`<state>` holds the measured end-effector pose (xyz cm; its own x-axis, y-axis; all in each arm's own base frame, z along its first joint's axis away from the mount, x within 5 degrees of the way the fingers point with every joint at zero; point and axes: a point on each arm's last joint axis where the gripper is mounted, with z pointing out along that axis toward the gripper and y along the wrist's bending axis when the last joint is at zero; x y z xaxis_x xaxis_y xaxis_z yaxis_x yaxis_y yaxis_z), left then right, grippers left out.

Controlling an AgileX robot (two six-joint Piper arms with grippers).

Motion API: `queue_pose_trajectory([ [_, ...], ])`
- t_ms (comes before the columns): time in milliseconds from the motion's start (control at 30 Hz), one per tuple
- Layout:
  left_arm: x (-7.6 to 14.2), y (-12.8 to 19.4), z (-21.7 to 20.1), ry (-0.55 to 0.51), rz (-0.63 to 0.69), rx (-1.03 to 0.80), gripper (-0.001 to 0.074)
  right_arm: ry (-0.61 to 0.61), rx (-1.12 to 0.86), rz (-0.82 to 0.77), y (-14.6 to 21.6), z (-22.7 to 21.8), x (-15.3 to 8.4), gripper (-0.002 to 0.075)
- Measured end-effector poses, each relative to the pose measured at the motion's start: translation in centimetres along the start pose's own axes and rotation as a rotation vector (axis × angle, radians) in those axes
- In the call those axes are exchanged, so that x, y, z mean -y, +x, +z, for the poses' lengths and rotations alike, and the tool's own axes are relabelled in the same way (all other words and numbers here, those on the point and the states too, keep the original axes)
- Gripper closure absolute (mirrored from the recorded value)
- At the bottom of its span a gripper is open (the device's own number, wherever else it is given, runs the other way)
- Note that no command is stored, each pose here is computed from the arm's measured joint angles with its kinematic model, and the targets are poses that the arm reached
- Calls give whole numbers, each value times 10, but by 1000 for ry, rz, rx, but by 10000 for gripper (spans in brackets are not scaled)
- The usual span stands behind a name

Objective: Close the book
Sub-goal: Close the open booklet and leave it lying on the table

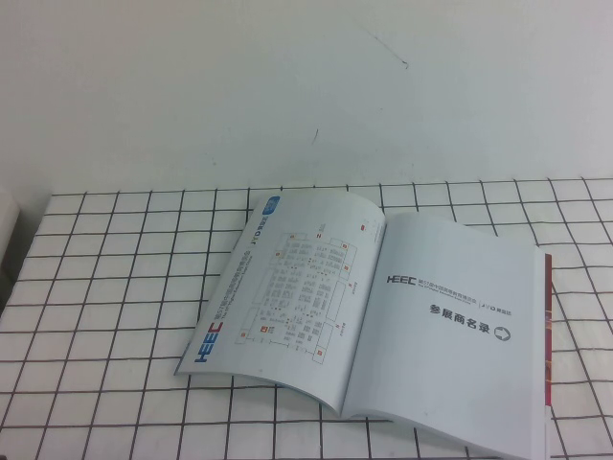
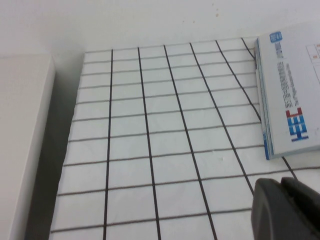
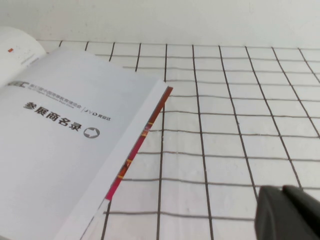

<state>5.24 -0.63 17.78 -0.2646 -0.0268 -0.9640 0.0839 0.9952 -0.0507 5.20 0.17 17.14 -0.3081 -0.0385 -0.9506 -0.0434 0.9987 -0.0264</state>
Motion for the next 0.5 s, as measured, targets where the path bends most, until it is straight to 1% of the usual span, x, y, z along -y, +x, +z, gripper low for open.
queue_pose_trajectory([
  [100,0,-4,1,-4,1,70,738,12,86,-30,-6,0,1,729],
  [167,-1,-14,0,-8,1,174,738,22,189,-62,-16,-1,1,729],
  [300,-2,-35,-7,-18,6,412,738,37,464,-158,-39,-9,0,729],
  [400,-2,-47,-13,-25,6,563,738,36,660,-183,-54,-18,-2,729],
  [500,-2,-55,-19,-30,8,679,738,34,786,-189,-63,-26,-4,729],
])
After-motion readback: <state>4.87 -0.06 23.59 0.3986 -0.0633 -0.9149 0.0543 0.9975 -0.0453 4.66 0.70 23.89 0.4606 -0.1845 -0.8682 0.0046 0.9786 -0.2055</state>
